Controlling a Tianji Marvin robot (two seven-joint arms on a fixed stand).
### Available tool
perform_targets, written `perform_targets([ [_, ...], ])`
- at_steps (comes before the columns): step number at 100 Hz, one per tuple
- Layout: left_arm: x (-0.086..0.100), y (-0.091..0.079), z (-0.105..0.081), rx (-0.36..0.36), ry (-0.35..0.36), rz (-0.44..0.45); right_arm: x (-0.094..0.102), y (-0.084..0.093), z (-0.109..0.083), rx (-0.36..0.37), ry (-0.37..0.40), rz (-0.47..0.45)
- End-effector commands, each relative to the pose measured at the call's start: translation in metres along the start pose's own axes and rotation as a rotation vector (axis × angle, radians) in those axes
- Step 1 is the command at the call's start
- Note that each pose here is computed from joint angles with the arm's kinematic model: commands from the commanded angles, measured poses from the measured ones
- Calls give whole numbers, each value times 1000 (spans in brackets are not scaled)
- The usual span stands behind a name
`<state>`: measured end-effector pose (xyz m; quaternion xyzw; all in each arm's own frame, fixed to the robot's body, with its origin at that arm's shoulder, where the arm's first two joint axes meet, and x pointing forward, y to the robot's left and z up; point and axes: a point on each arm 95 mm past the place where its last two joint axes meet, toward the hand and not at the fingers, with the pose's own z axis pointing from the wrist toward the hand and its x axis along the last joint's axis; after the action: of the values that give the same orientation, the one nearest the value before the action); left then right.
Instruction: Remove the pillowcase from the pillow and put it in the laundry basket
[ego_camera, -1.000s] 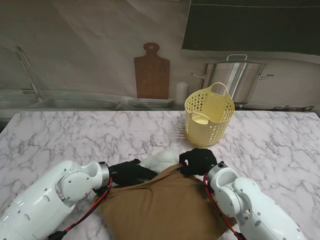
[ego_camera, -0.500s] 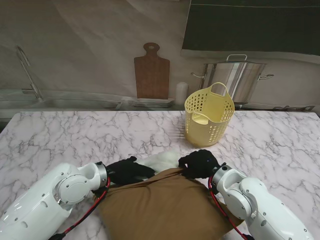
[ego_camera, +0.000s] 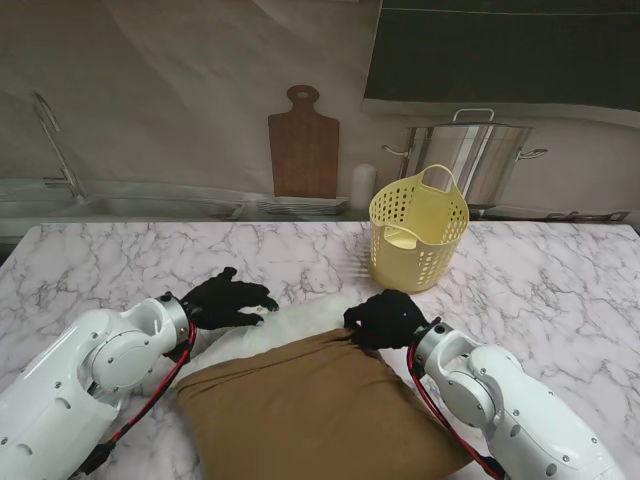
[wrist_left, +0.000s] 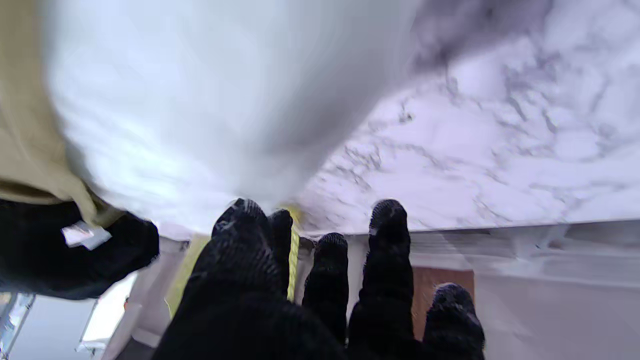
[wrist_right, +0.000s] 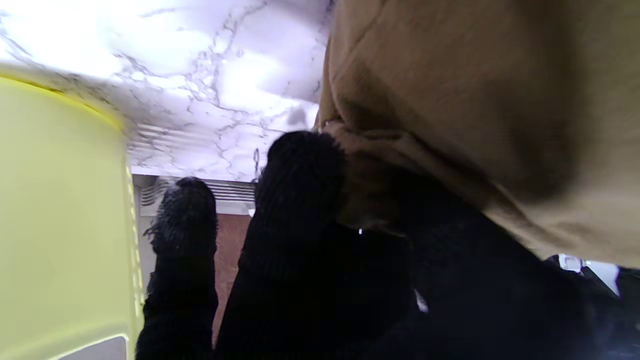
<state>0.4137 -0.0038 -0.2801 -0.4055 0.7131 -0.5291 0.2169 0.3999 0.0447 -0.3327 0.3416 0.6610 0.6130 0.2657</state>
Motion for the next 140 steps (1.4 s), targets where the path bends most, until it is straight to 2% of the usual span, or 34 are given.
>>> perform_targets([
  [1,0,-12,4,31,-5,-15,5,-1,3,-5,23,9],
  [9,1,-18,12,70,-12,-33,8,0,5,-19,51,14],
  [24,6,-24,34,83,-15,-129,15,0,9,-40,89,20],
  [38,13,-22,52,56,-1,-227,19,1,11,-76,107,22],
  [54,16,-20,62,-16,24,-273,21,5,10,-111,126,20],
  [71,13,-19,66,-92,54,-281,23,8,9,-130,138,14],
  [89,14,-19,71,-117,76,-288,26,8,10,-144,151,14],
  [109,23,-13,80,-77,117,-407,25,9,12,-156,152,9],
  [127,29,-10,86,34,116,-485,18,7,14,-153,129,6],
  [140,31,-10,87,67,128,-527,15,8,12,-161,119,0],
])
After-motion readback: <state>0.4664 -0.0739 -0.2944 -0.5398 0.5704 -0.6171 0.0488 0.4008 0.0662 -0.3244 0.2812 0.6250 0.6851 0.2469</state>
